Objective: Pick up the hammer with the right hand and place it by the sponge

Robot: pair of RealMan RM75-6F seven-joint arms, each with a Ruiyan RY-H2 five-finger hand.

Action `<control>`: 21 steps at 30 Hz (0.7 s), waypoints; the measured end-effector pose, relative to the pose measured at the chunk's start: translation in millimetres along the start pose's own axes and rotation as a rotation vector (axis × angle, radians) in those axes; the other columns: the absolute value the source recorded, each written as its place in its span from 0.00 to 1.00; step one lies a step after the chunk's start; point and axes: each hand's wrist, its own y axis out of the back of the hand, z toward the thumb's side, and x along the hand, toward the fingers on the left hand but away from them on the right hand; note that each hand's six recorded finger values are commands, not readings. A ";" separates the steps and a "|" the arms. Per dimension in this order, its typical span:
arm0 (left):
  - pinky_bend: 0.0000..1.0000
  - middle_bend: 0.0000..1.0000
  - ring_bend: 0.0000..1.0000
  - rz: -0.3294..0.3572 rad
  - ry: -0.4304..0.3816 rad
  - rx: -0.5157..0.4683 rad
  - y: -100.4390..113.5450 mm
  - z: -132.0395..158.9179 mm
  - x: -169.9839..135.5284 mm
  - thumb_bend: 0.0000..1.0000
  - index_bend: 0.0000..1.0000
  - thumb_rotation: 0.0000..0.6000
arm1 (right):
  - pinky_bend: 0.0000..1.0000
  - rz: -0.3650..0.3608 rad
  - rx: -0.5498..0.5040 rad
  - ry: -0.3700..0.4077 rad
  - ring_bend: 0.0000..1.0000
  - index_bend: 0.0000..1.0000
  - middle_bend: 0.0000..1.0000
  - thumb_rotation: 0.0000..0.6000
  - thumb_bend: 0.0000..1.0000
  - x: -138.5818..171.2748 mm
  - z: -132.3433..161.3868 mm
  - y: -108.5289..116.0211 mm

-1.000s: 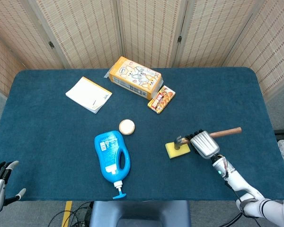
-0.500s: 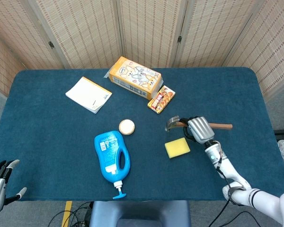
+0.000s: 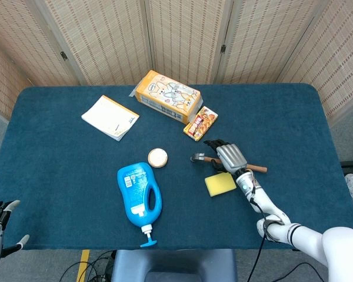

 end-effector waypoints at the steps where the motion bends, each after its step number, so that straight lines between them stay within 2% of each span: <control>1: 0.14 0.20 0.12 0.001 -0.003 0.000 0.1 0.6 0.5 0.21 0.19 1.00 | 0.28 -0.003 0.003 -0.006 0.11 0.07 0.15 1.00 0.41 1.0 -3.1 2.3; 6: 0.14 0.20 0.12 0.004 -0.020 -0.004 0.3 5.1 3.1 0.21 0.19 1.00 | 0.28 -0.034 -0.006 -0.022 0.10 0.06 0.16 1.00 0.41 14.4 -16.7 19.7; 11: 0.14 0.20 0.12 0.003 -0.046 -0.009 -1.2 13.4 7.4 0.21 0.20 1.00 | 0.28 -0.099 0.022 -0.024 0.10 0.06 0.24 1.00 0.41 49.2 -35.6 47.4; 14: 0.14 0.20 0.12 0.015 -0.057 -0.014 0.0 16.9 10.1 0.21 0.20 1.00 | 0.28 -0.142 0.060 -0.036 0.13 0.10 0.28 1.00 0.41 78.7 -51.1 63.6; 18: 0.14 0.20 0.12 0.028 -0.068 -0.016 2.1 20.3 13.4 0.21 0.20 1.00 | 0.28 -0.198 0.109 -0.064 0.20 0.24 0.35 1.00 0.41 125.2 -71.7 84.3; 21: 0.14 0.20 0.12 0.033 -0.077 -0.015 2.8 23.6 14.0 0.21 0.20 1.00 | 0.28 -0.229 0.143 -0.101 0.21 0.25 0.37 1.00 0.41 165.0 -86.0 92.6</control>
